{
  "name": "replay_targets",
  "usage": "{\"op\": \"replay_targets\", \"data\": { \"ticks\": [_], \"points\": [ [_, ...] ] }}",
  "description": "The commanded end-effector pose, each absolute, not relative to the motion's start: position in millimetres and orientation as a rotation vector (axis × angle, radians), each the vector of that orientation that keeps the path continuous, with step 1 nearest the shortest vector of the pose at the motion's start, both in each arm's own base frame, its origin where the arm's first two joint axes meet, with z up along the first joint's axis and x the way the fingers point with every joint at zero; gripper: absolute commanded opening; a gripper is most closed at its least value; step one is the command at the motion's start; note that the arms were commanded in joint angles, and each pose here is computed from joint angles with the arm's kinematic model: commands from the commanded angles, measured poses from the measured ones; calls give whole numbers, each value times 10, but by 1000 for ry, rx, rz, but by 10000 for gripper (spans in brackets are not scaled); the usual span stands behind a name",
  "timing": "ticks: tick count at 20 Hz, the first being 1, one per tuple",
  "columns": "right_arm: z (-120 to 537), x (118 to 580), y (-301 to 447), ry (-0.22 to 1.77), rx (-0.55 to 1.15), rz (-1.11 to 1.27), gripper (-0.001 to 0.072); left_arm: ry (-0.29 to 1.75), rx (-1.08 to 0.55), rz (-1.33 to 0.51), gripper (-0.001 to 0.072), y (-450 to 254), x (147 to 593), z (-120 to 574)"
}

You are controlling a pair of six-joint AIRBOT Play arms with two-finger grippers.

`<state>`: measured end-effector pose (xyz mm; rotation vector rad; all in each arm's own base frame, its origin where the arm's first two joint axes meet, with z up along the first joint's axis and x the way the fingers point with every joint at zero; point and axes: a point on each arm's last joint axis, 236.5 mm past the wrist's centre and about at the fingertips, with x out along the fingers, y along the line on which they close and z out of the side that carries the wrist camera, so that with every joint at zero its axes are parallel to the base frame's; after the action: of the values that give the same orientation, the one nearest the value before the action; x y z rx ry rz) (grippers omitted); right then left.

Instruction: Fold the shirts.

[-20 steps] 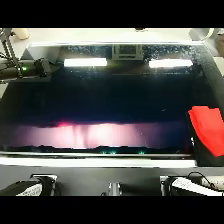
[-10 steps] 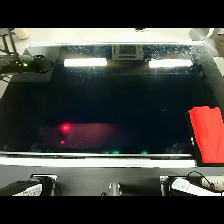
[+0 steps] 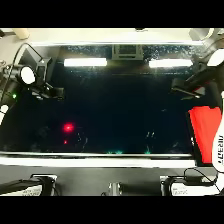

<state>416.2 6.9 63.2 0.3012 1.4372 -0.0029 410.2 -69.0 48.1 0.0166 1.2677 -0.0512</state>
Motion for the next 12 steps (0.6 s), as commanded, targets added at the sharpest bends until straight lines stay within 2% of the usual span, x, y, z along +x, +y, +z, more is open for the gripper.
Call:
{"op": "replay_targets", "data": {
  "ticks": [1,12],
  "points": [
    [477,4061,432,1523,308,47,682,1297,-36,2,670,-638,3997,280],
    [478,4048,432,1528,307,47,681,1296,-25,13,671,-602,4010,270]
  ]
}}
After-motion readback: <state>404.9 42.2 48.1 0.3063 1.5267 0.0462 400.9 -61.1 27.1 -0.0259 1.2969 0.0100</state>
